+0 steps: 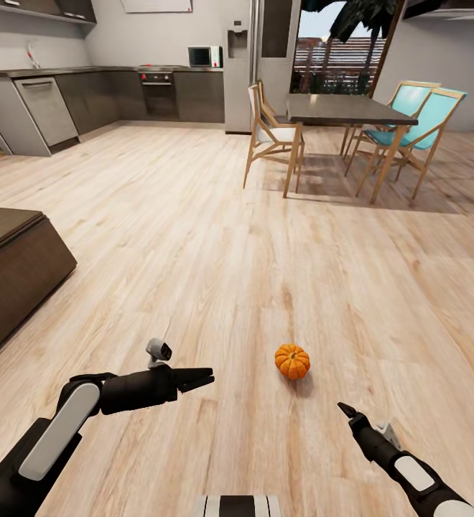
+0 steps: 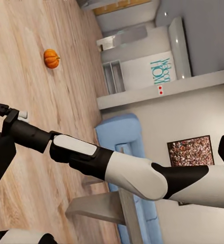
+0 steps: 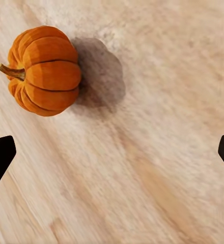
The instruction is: Place each of the two pumpkins and all three candles from the living room inside a cabinet in the living room (use any cabinet), then make sure every cabinet is closed, and position the cauldron so it is next to a table in the living room.
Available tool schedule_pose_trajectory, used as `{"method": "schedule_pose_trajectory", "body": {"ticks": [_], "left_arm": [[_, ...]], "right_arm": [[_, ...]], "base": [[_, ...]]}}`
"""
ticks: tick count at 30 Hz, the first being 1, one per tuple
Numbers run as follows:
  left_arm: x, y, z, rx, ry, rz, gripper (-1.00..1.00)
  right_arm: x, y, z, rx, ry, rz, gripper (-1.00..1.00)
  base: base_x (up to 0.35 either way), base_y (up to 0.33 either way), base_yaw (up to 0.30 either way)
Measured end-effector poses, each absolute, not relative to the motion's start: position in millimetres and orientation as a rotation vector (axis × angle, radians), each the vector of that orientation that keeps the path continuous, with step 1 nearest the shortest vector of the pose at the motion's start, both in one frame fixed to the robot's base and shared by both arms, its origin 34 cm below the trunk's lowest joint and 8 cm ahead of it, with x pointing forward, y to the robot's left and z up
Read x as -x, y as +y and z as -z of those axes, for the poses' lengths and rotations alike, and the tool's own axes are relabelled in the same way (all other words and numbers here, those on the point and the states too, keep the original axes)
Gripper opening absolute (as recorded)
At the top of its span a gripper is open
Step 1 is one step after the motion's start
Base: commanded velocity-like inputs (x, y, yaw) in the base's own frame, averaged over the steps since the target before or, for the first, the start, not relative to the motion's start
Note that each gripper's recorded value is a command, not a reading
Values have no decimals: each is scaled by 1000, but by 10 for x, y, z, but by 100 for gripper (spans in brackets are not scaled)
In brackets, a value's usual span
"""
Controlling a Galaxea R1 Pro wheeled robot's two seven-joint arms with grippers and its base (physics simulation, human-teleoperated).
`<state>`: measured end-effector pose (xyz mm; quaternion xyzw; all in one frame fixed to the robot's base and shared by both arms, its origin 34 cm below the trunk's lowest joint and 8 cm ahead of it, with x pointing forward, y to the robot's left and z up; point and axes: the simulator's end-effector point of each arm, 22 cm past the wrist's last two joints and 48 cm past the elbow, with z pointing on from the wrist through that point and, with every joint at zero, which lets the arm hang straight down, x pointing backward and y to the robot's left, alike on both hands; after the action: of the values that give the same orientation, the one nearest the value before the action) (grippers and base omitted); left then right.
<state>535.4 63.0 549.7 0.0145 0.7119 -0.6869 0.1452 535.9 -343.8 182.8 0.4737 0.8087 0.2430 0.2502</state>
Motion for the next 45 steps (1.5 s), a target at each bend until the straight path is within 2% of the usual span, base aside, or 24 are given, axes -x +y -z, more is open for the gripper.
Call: {"method": "schedule_pose_trajectory", "body": {"ticks": [20,45], "left_arm": [[-5358,638,-5494,-40,2052,1977,100],[-5388,635,-5306,4,2071,1994,100]], "right_arm": [[-5346,-3441,-1818,-1294,2205,-657,100],[-5245,-3428,-1639,-1330,2222,-645,100]], "base": [[316,0,0],[19,0,0]]}}
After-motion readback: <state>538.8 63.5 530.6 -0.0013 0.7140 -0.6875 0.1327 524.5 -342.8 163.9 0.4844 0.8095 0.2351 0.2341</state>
